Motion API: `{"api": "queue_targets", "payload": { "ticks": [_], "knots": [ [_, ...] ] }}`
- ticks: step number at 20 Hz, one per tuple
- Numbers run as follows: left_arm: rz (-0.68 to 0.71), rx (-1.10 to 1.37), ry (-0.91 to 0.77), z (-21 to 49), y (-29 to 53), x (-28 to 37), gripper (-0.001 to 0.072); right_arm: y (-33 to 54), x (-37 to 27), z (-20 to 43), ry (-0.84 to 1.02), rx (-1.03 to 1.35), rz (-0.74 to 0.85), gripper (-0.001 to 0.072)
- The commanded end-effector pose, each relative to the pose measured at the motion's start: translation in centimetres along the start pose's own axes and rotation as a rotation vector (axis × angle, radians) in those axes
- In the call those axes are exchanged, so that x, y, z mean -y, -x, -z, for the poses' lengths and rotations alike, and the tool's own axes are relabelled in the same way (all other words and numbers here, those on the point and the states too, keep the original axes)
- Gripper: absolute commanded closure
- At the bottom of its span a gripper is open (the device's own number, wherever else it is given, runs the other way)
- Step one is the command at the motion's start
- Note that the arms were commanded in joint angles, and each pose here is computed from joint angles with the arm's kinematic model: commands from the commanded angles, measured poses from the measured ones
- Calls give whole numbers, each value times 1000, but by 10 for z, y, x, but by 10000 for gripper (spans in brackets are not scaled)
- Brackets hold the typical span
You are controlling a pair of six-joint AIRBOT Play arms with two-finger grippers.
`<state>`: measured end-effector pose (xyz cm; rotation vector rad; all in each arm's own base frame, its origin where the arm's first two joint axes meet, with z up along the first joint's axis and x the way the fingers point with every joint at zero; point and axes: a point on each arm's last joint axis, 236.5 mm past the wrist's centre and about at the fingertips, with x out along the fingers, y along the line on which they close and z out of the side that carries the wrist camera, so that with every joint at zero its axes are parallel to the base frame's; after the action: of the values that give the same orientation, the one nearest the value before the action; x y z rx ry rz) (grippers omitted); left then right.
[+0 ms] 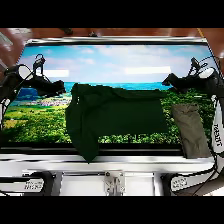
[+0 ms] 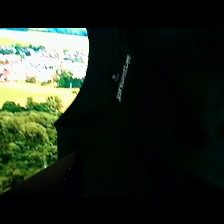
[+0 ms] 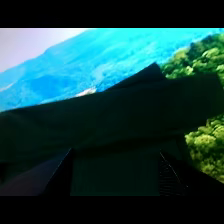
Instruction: Fold the shirts.
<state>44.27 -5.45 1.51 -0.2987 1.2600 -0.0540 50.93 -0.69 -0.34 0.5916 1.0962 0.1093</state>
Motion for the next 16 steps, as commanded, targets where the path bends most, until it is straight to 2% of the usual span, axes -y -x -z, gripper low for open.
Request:
{"api": "queue_targets", "payload": {
  "ticks": [1,3,5,8,11,16],
  "knots": [
    [-20,-220,55,54,17,-42,230,41,22,55,128,-234,80,92],
    [14,-272,144,92,24,-69,97,78,68,88,149,-377,232,92],
    [96,-316,207,141,19,-79,96,96,84,104,72,-393,219,92],
    [176,-308,331,189,-10,-80,99,96,71,112,-58,-355,62,92],
    [267,-277,386,200,-42,-59,101,90,58,111,-92,-338,0,92],
    [275,-288,375,206,-75,-35,103,91,59,115,-94,-356,3,92]
  ]
}}
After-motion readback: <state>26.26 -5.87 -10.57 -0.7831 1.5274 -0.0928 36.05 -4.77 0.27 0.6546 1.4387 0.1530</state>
